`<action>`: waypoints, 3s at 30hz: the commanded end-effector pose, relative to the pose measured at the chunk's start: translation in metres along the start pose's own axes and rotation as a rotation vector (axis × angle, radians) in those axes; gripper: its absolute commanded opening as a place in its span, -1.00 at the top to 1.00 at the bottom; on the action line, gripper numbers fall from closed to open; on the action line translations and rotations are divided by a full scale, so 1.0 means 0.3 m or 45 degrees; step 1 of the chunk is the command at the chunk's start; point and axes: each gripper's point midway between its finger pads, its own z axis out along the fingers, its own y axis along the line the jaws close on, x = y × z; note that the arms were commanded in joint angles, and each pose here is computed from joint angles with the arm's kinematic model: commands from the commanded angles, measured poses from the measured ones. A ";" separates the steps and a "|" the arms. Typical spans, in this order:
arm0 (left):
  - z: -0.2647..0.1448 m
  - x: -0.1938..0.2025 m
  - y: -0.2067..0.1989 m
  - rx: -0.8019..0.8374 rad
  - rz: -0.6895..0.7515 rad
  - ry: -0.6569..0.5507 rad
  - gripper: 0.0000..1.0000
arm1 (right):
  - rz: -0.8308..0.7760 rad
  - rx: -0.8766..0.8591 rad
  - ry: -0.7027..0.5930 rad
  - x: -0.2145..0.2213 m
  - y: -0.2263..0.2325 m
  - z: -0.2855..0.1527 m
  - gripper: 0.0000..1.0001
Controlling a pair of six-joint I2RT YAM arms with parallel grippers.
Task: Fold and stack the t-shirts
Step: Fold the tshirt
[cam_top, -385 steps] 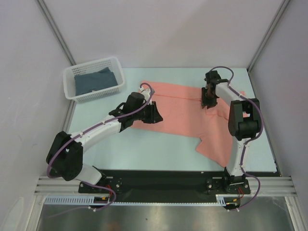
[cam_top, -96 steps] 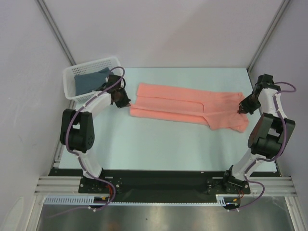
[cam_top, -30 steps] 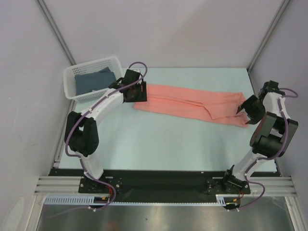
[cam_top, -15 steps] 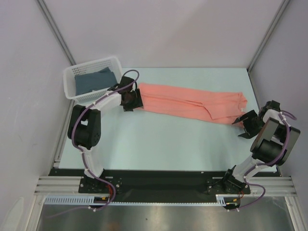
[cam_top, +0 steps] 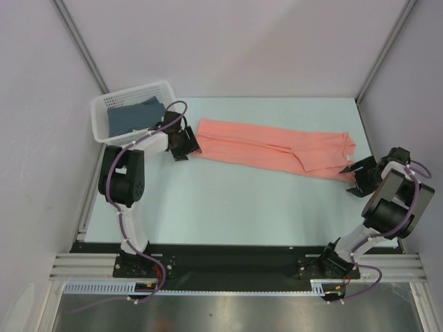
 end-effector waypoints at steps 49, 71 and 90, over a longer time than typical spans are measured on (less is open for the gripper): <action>-0.231 0.772 0.053 0.010 0.008 0.183 0.99 | -0.515 0.087 -0.332 -0.376 0.488 0.403 1.00; -0.412 1.409 -0.498 0.652 0.726 0.546 0.46 | -0.652 -0.478 -0.463 -0.350 1.068 0.653 0.60; -0.519 0.598 -0.326 0.530 0.562 0.101 -0.65 | -0.695 -0.418 -0.341 -0.406 0.972 0.416 -0.22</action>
